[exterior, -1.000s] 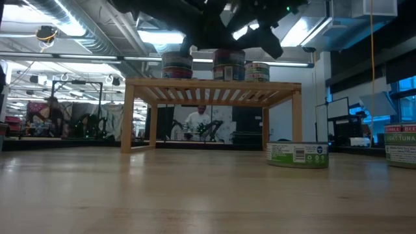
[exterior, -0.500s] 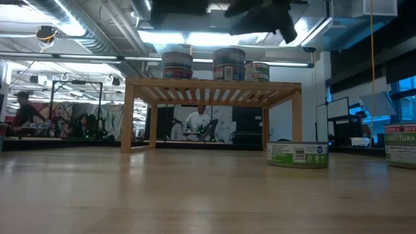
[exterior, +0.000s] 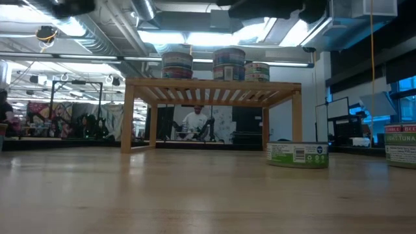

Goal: Stack canned seafood by type on shelf
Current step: Stack the blue tuna can on top of the blue tuna can on the shelf

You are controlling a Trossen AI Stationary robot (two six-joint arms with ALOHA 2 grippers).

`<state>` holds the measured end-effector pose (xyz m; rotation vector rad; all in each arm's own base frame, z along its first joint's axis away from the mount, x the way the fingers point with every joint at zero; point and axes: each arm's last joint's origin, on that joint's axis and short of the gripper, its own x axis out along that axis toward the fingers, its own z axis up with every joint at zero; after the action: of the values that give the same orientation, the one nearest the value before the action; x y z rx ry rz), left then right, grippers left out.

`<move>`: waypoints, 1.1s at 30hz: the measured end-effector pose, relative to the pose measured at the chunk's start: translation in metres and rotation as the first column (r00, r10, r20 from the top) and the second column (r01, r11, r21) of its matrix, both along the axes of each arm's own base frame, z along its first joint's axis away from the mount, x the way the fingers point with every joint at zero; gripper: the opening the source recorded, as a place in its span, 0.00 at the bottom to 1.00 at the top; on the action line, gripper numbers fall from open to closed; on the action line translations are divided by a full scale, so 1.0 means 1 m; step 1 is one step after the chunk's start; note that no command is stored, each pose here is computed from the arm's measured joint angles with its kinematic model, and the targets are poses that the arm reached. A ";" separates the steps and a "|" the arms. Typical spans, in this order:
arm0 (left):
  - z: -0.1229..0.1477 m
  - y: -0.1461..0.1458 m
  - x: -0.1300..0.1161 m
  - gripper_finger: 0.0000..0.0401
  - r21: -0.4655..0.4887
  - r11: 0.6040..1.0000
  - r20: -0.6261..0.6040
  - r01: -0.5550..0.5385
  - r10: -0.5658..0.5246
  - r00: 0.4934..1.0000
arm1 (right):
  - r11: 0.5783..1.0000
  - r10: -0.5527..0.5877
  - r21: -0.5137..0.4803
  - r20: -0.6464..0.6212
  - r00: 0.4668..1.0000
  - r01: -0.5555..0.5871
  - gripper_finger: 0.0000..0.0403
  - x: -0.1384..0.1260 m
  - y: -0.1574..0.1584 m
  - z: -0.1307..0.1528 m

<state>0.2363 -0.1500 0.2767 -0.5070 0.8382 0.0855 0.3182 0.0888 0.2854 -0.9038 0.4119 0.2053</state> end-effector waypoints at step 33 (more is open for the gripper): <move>-0.036 0.000 -0.038 0.34 -0.010 0.916 -0.579 -0.400 0.321 0.749 | 0.995 0.011 0.101 -0.020 1.000 -0.009 0.57 -0.001 0.001 -0.001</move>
<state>0.1988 -0.1501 0.2410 -0.7891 1.3310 0.5707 0.3176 0.0900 0.2841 -0.8047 0.4124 0.2431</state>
